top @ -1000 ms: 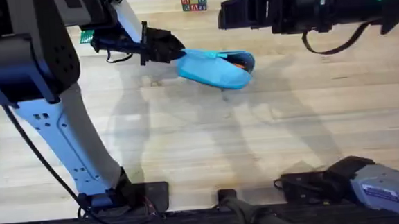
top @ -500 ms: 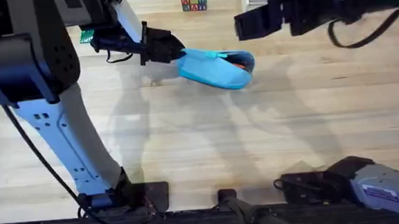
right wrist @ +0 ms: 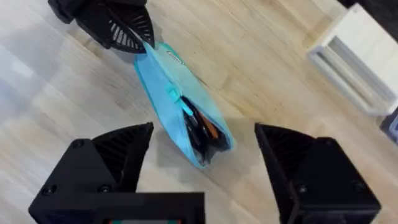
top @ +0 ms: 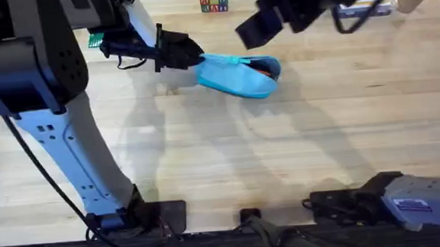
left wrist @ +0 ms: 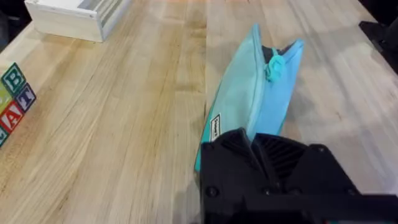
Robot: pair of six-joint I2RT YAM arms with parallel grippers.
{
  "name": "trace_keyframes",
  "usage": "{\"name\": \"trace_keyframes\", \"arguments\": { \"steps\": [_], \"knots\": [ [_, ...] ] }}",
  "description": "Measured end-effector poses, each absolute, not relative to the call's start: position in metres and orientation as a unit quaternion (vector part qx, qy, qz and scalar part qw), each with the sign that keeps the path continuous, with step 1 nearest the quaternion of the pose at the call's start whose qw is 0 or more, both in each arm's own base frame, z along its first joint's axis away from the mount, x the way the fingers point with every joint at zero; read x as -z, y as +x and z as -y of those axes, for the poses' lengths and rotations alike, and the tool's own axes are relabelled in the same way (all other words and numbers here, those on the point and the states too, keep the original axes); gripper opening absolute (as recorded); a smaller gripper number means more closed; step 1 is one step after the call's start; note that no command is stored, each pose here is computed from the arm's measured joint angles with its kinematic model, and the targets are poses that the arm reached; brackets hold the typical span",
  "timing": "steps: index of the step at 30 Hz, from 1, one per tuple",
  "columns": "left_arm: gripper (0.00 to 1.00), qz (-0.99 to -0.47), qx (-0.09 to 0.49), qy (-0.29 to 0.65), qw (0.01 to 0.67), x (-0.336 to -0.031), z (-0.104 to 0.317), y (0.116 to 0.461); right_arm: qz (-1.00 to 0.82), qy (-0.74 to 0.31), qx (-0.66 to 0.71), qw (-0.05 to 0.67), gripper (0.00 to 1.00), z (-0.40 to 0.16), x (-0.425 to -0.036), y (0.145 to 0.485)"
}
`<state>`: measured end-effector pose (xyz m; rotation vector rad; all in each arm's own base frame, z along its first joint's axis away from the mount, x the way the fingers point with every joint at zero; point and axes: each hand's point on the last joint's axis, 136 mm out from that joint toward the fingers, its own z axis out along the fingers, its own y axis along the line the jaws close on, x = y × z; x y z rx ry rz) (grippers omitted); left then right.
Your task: Unzip the bag, pick up the pens from the table one at a time and place them inside, then zip the bag closed.
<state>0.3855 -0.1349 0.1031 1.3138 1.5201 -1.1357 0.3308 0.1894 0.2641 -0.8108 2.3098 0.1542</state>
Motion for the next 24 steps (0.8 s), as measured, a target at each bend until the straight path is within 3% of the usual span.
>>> {"name": "trace_keyframes", "arguments": {
  "steps": [10,24],
  "knots": [
    [0.042,-0.602,0.45,0.521,0.405,-0.103,0.135,0.385,-0.858,-0.399,-0.023,0.323,0.996,-0.227,-0.232,0.35],
    [0.042,-0.602,0.45,0.521,0.405,-0.103,0.135,0.385,-0.821,-0.501,0.015,0.275,0.997,-0.233,-0.194,0.354]
  ]
}}
